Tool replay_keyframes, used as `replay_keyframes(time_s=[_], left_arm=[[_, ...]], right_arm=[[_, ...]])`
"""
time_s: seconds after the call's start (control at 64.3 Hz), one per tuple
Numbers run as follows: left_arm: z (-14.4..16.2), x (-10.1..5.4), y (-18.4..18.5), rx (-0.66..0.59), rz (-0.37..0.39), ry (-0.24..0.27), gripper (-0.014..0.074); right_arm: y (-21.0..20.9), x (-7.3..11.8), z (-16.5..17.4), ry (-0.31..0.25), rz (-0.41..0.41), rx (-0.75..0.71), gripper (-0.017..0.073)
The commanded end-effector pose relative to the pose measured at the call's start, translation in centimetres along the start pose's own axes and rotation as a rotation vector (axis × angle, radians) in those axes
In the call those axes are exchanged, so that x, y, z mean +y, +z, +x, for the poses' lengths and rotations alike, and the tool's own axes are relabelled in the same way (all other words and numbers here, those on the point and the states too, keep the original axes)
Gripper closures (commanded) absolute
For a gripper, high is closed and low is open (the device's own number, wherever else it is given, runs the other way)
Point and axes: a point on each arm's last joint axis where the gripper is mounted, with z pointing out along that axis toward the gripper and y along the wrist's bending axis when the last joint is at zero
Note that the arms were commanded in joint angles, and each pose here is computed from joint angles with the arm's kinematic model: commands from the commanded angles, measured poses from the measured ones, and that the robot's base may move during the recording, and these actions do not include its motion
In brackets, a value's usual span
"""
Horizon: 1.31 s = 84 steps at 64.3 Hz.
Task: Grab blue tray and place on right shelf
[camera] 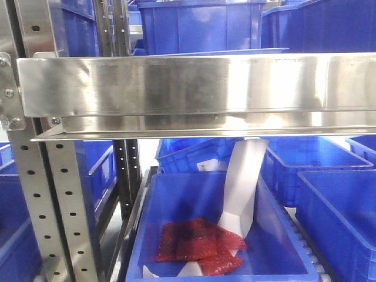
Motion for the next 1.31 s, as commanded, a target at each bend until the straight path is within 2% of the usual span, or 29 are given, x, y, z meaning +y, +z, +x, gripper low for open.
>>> replay_keyframes(time_s=[0.0, 0.062, 0.218, 0.28, 0.404, 0.56, 0.747, 0.778, 1.291], left_arm=[[-1.7, -0.3, -0.3, -0.116, 0.025, 0.006, 0.0642], [-1.6, -0.3, -0.3, -0.105, 0.031, -0.021, 0.0642], [-1.1, 0.3, -1.3, -0.137, -0.08, 0.053, 0.0643], [-0.5, 0.6, -1.7, -0.172, -0.149, 0.05, 0.0643], [2.3, 1.5, -1.8, -0.264, -0.281, 0.038, 0.0643], [6.4, 2.5, -1.1, -0.35, -0.363, 0.042, 0.0642], [10.1, 3.6, 0.6, -0.395, -0.402, 0.042, 0.0642], [10.3, 3.6, 0.6, -0.35, -0.399, 0.034, 0.0642], [10.4, 3.6, 0.7, -0.336, -0.398, 0.031, 0.0642]], right_arm=[[-0.3, 0.2, -1.7, -0.024, -0.015, -0.114, 0.0501], [-0.3, 0.2, -1.7, -0.024, -0.015, -0.114, 0.0501], [-0.3, 0.2, -1.7, -0.024, -0.015, -0.114, 0.0501], [-0.3, 0.2, -1.7, -0.024, -0.015, -0.114, 0.0501], [-0.3, 0.2, -1.7, -0.024, -0.015, -0.114, 0.0501], [-0.3, 0.2, -1.7, -0.024, -0.015, -0.114, 0.0501], [-0.3, 0.2, -1.7, -0.024, -0.015, -0.113, 0.0501], [-0.3, 0.2, -1.7, -0.024, -0.015, -0.113, 0.0501], [-0.3, 0.2, -1.6, -0.024, -0.013, -0.107, 0.0501]])
